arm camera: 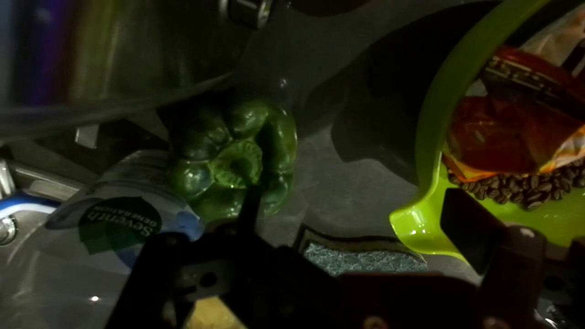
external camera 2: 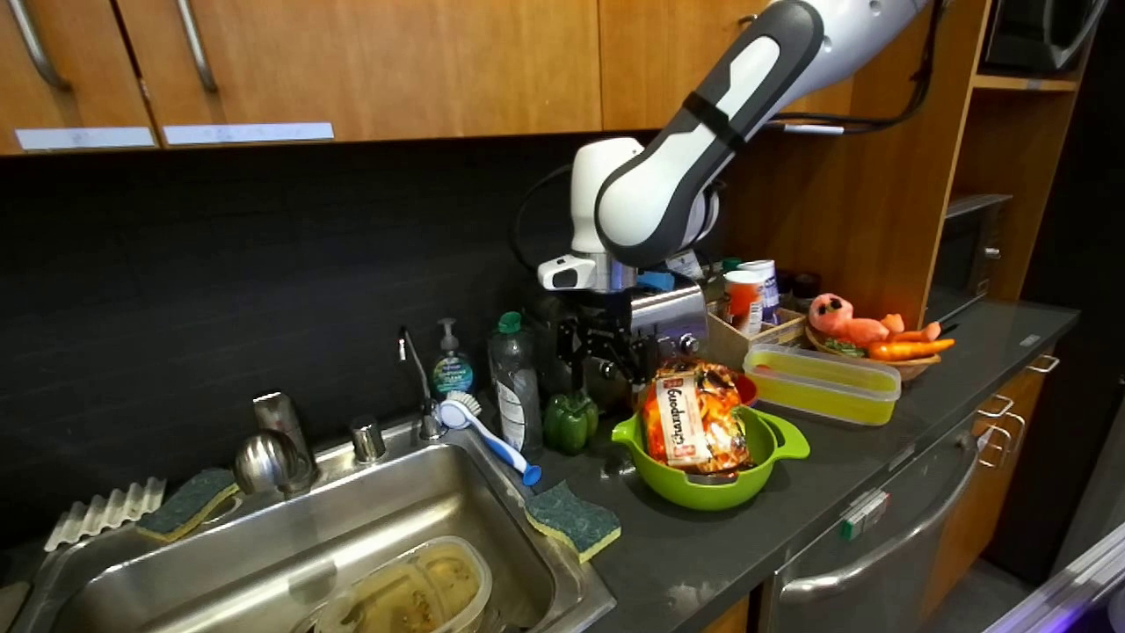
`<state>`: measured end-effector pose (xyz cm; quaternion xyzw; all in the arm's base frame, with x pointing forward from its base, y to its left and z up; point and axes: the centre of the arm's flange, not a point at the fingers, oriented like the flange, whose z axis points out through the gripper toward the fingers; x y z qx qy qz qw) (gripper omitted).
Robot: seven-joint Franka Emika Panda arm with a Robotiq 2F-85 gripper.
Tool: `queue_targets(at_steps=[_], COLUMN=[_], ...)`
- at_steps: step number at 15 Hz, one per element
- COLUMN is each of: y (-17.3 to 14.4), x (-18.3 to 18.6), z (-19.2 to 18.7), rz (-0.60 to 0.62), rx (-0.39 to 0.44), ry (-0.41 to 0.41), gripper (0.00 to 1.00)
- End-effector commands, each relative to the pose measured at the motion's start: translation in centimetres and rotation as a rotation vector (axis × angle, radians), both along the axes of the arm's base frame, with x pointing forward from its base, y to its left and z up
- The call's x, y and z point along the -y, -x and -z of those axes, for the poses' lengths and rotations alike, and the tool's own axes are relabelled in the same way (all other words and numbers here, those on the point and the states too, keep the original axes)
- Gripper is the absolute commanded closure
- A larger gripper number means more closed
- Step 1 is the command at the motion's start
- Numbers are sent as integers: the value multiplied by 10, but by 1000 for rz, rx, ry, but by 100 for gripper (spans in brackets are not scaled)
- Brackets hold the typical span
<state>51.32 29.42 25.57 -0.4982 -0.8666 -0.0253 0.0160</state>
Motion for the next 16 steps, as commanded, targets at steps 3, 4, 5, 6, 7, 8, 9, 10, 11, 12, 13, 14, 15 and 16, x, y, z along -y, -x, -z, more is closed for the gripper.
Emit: queue_targets(at_steps=[3,4,5,6,7,8,9,10,11,12,13,14,15,16], y=[-1,-2,-1,-1,-2,-2,-1,0,0,-1,-1,-1,-1,-1], x=[-1,-1,-1,-1,-1,0,-1,-4,-8,-11,-14,-16,-17,-18], z=[1,1,2,2,1,5,7,7,6,6,6,6,7,7], rz=[1,1,1,1,1,1,-15,-35,-51,-60,-72,-79,-89,-97], rx=[0,-1,-2,-2,-1,9,20,31,46,56,63,67,69,69], ry=[-2,-2,-2,-2,-2,-29,-76,-117,-154,-178,-197,-209,-219,-226], gripper=[0,0,0,0,0,0,0,0,0,0,0,0,0,0])
